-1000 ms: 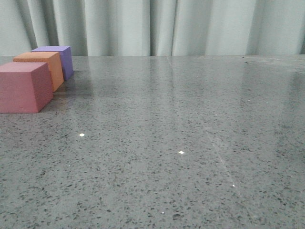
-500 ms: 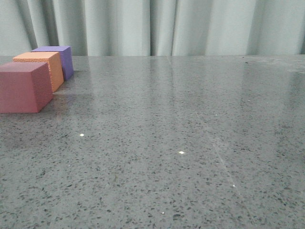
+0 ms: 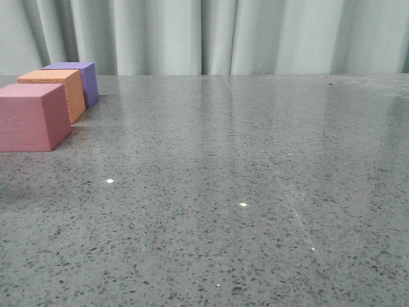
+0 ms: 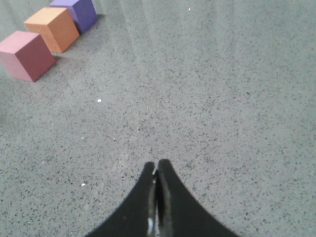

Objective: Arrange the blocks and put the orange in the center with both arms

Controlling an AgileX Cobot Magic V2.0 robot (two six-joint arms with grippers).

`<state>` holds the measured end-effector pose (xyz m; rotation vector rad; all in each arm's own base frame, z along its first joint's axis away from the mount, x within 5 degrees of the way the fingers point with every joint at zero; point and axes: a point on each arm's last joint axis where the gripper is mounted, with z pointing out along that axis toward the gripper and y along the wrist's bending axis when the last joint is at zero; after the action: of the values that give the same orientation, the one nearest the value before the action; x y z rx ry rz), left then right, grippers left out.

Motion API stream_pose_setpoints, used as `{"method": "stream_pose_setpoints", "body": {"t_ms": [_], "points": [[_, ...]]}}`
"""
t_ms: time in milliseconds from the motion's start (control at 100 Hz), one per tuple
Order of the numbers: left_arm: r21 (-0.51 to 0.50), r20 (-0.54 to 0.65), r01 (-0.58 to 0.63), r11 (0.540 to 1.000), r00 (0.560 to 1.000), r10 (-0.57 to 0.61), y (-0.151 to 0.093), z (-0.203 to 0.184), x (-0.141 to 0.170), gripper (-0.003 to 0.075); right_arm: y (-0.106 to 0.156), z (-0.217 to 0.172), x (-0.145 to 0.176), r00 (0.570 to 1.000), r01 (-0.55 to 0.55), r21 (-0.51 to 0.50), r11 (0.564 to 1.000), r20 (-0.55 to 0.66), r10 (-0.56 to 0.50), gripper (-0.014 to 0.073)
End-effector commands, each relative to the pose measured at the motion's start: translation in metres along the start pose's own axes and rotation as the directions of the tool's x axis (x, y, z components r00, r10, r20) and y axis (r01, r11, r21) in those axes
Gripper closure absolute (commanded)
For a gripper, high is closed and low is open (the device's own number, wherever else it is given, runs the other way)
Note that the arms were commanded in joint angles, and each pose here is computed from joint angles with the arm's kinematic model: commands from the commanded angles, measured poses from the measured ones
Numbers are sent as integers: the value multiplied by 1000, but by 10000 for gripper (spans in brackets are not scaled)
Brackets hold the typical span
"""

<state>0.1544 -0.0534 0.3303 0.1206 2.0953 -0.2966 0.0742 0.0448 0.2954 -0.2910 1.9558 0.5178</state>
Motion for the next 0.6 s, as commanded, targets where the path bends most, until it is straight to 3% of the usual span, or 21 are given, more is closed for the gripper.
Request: {"method": "stream_pose_setpoints", "body": {"t_ms": [0, 320, 590], "points": [[47, 152, -17, 999, 988, 10, -2, -13, -5, 739, 3, -8, -13, 991, 42, -33, 999, 131, -37, 717], [64, 218, -21, 998, 976, 6, 9, -34, 43, 739, -2, -22, 0, 968, 71, -55, 996, 247, -56, 717], [80, 282, -20, 997, 959, -4, 12, -48, 53, 739, -2, -26, 0, 964, 70, -58, 996, 262, -53, 717]]}}
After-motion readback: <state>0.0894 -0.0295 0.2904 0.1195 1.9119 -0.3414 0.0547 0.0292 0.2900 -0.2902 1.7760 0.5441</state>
